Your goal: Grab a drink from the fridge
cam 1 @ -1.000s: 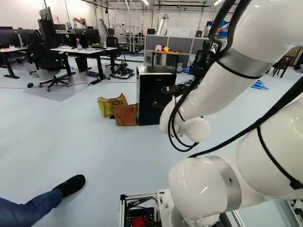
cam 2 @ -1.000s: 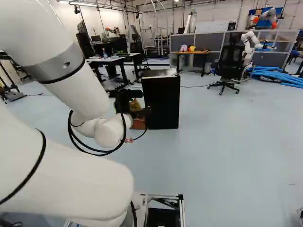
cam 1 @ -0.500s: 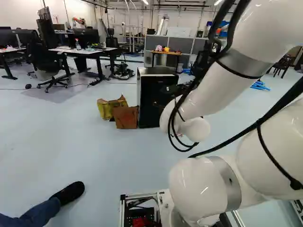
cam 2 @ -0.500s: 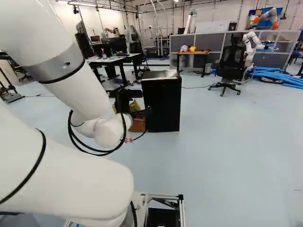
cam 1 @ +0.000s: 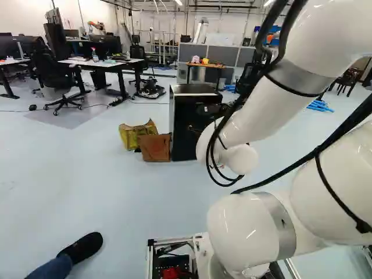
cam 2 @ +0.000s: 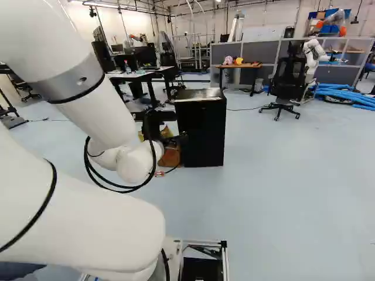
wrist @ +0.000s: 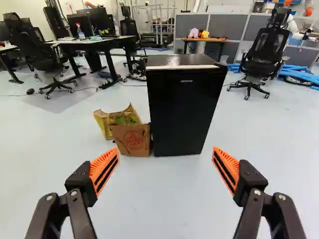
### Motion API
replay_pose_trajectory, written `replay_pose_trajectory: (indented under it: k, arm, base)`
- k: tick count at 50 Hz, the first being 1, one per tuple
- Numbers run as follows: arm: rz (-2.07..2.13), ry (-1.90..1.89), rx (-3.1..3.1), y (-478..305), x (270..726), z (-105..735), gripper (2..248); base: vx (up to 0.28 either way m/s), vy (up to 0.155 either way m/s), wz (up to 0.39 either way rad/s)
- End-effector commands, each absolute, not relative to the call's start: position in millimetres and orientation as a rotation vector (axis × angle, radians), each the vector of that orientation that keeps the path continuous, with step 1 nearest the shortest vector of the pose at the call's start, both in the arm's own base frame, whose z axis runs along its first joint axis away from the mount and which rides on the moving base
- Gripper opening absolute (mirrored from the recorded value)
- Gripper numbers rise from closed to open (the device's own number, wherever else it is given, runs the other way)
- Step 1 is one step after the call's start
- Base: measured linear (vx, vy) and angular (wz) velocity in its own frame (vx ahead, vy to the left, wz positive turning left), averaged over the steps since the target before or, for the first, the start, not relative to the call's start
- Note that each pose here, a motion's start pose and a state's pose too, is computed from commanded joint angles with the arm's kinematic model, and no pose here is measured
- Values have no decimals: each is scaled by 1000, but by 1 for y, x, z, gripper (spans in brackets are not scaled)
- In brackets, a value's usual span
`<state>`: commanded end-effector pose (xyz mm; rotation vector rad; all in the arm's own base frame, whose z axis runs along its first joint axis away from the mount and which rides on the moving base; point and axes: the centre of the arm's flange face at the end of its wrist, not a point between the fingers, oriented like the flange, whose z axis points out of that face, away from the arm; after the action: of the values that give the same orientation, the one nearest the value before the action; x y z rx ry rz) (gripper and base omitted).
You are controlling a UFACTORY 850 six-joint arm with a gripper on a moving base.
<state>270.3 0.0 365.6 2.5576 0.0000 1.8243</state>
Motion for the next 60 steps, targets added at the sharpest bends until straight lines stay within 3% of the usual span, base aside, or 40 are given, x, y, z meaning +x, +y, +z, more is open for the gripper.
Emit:
replay_pose_trajectory:
  k: [60]
  arm:
    - [1824, 0, 2558, 0, 270, 366, 247]
  base:
    - [123, 14, -7]
